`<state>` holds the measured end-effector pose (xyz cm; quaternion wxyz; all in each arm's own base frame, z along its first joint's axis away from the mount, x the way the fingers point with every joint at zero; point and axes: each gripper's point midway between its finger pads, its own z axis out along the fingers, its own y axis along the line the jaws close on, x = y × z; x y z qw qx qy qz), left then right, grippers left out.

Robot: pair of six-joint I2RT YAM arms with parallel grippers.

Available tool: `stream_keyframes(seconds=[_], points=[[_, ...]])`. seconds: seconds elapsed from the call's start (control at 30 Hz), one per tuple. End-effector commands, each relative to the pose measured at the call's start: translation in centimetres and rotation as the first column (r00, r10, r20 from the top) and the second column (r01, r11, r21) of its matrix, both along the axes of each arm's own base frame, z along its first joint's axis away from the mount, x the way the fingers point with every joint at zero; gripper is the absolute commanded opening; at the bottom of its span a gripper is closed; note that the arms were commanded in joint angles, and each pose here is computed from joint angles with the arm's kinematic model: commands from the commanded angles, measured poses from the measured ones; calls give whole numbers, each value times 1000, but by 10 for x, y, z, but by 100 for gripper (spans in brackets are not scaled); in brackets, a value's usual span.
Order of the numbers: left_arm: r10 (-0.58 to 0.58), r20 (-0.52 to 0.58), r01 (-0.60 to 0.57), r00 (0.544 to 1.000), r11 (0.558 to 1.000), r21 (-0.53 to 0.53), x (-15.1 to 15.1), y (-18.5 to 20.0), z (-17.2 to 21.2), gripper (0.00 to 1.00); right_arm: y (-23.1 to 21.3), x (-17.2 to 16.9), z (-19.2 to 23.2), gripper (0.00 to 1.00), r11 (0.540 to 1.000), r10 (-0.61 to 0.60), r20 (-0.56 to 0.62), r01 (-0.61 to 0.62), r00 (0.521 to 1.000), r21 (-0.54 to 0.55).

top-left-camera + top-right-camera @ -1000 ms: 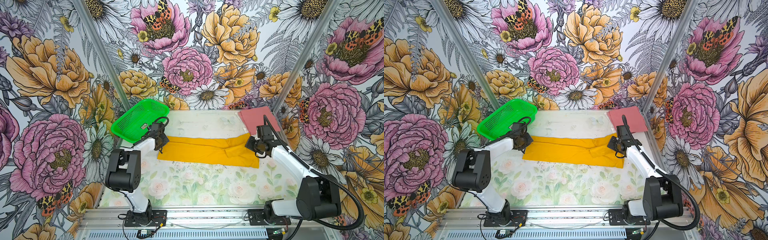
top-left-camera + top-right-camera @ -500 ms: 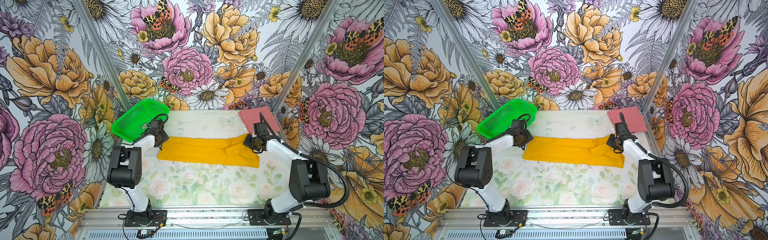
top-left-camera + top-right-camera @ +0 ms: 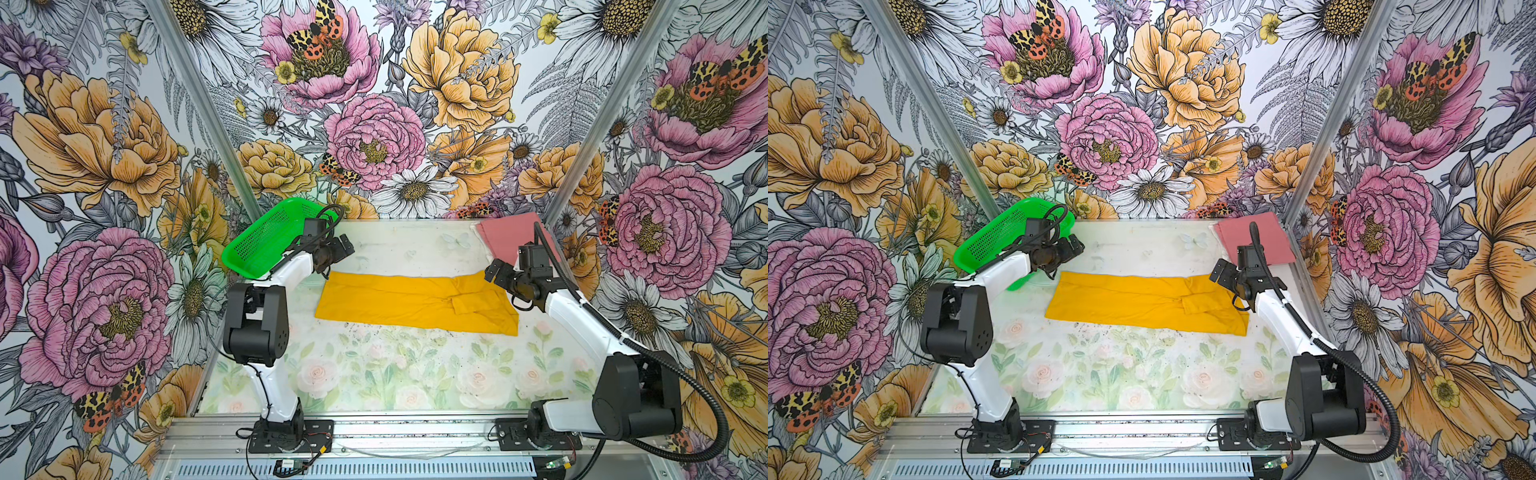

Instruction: Fold and stack the t-shirts

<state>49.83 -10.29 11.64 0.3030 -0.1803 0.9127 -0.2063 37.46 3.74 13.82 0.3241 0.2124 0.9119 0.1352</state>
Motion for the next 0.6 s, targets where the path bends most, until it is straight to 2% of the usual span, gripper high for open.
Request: stream_keyframes(seconds=[0.0,0.13,0.27,0.4,0.57], points=[[-87,-93,88,992,996,-1,-20,-33,-27,99,4,-11,-32,99,999,34,-90,-34,995,1],[-100,-90,102,991,995,15,-31,-49,-33,99,16,-11,-51,100,995,95,-144,-91,985,34],[-164,-80,161,983,986,-33,-24,-65,-44,99,29,-14,-66,100,990,138,-184,-133,973,38],[-81,-160,80,984,997,-13,-30,-50,-71,99,48,-13,-85,99,985,173,-239,-167,955,47],[6,-212,2,977,999,36,-63,-25,-87,99,84,-12,-115,99,973,233,-323,-216,917,86]])
